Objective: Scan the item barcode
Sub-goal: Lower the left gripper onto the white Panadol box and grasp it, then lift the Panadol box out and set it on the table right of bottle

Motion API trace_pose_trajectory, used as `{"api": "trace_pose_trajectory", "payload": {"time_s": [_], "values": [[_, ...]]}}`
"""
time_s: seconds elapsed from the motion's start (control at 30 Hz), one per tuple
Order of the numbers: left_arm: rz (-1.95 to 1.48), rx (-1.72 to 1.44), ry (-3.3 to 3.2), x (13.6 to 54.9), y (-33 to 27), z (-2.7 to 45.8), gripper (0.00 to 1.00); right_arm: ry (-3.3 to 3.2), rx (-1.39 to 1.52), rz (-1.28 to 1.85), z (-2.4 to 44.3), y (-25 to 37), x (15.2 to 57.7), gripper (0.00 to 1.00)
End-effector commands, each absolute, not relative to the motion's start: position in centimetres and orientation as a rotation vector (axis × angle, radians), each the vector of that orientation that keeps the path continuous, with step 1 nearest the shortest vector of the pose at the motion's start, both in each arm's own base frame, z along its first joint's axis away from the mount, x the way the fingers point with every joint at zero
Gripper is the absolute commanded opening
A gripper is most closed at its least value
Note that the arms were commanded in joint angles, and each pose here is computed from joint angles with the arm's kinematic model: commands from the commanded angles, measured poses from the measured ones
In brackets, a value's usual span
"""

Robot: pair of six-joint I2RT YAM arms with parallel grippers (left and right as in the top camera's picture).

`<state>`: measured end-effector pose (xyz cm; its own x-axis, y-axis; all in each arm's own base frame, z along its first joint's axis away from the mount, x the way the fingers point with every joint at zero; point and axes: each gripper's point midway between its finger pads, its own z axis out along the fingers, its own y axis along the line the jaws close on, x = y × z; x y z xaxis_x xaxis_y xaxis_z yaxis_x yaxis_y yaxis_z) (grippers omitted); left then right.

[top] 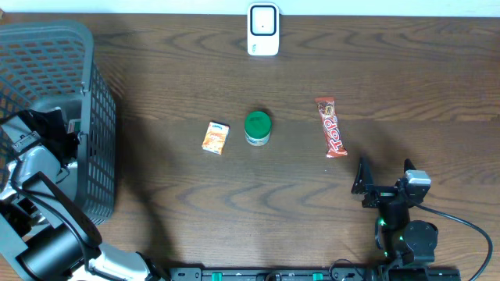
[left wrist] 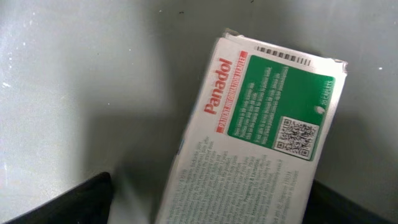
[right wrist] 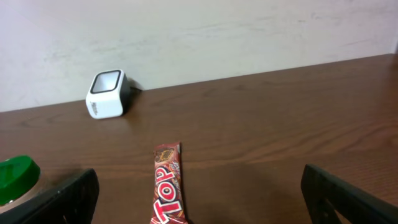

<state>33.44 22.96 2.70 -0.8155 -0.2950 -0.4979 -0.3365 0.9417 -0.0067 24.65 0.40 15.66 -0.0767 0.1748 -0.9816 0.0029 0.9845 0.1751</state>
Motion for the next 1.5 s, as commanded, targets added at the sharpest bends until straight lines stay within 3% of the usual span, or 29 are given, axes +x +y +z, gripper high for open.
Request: {"api": "trace_pose_trajectory", "payload": {"time_s": [0.0,0.33,0.7,1.23,1.47], "values": [[0.087,-0.477,2.666,32.0,22.5,0.2,0.76,1.644,0.123,0.144,15.6,0.6,24.6,0.99],[0.095,-0.475,2.656,32.2,22.6,0.3,0.51,1.644,0.123,0.144,15.6,0.6,24.6,0.99],[0.132,-0.516,2.564,33.0,23.2,3.5,0.49,1.644,0.123,0.144,15.6,0.6,24.6,0.99],[0.218,-0.644,2.132,31.7,22.2,20.3,0.5,1.644,0.123,0.144,15.6,0.6,24.6,0.99],[0.063,-0.644,1.917,29.6,17.8,27.9,0.5,1.644,0.123,0.144,15.6,0.6,24.6,0.99]]}}
